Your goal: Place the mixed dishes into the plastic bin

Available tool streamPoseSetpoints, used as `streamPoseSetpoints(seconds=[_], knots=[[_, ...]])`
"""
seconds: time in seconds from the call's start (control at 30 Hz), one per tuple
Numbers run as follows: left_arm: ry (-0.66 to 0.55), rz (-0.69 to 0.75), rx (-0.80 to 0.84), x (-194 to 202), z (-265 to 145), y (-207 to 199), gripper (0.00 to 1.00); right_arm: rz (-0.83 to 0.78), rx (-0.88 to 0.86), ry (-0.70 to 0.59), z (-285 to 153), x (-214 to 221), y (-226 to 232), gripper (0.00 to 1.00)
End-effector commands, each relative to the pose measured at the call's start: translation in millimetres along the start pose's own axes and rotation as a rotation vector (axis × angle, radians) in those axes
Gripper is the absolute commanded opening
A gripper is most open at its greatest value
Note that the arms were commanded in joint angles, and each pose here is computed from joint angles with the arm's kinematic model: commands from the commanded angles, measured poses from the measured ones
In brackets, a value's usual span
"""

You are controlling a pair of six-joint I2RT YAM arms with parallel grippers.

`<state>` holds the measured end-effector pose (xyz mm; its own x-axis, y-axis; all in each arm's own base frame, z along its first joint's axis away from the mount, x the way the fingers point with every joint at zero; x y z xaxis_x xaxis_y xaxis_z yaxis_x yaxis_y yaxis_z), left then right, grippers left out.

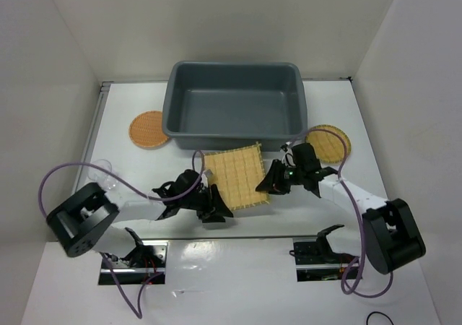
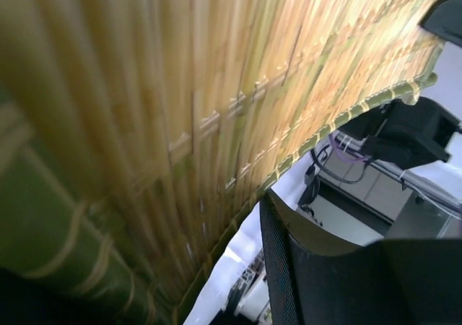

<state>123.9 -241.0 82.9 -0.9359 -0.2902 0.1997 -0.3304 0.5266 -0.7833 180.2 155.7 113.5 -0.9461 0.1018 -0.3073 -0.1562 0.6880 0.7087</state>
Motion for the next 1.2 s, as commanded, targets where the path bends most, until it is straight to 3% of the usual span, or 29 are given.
streamPoseSetpoints(seconds=[0.0,0.27,0.43,0.47,0.5,0.57,0.67,0.87,0.93,1.17], knots=[[-0.105,0.144,0.140,0.2,-20.5,-54.4,0.00,-0.151,-0.083,-0.055,-18.3,-10.2,28.6,0.00],[-0.325,0.123,0.324,23.6,-106.9,-81.9,0.00,-0.381,-0.249,-0.203,-66.2,-13.6,72.5,0.00],[-0.437,0.015,0.504,46.0,-163.0,-47.8,0.03,-0.471,-0.317,-0.260,-91.4,-15.8,89.3,0.00],[-0.478,0.023,0.656,55.6,-189.2,-43.0,0.03,-0.479,-0.343,-0.255,-95.1,-16.0,92.3,0.00],[-0.476,-0.029,0.691,58.7,-196.6,-37.6,0.03,-0.481,-0.372,-0.255,-98.7,-17.0,98.3,0.00],[-0.449,0.052,0.505,61.0,-190.2,-40.9,0.02,-0.491,-0.409,-0.268,-104.0,-25.7,108.1,0.00],[-0.416,0.119,0.521,58.0,-181.8,-59.0,0.02,-0.474,-0.418,-0.269,-102.0,-32.9,109.0,0.00],[-0.502,-0.019,0.674,53.6,-191.9,-35.9,0.01,-0.445,-0.370,-0.262,-100.5,-32.5,100.0,0.00],[-0.513,-0.009,0.536,51.1,-186.3,-30.1,0.00,-0.432,-0.331,-0.277,-101.0,-33.4,94.9,0.00],[-0.538,-0.093,0.373,48.8,-184.5,-12.1,0.00,-0.336,-0.249,-0.254,-89.4,-26.6,71.9,0.00]])
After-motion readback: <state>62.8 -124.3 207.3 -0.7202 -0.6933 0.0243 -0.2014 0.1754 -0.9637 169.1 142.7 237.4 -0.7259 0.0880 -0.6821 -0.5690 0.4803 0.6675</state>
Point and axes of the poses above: each gripper's point midway between its finger pads, its own z axis out along the fingers, its own y axis along the line the jaws close on, x = y × z, the point moved 7 cm from there along -z, back along the fingers, and after that the axes turned 11 degrees about -z, right-handed, at the moved point
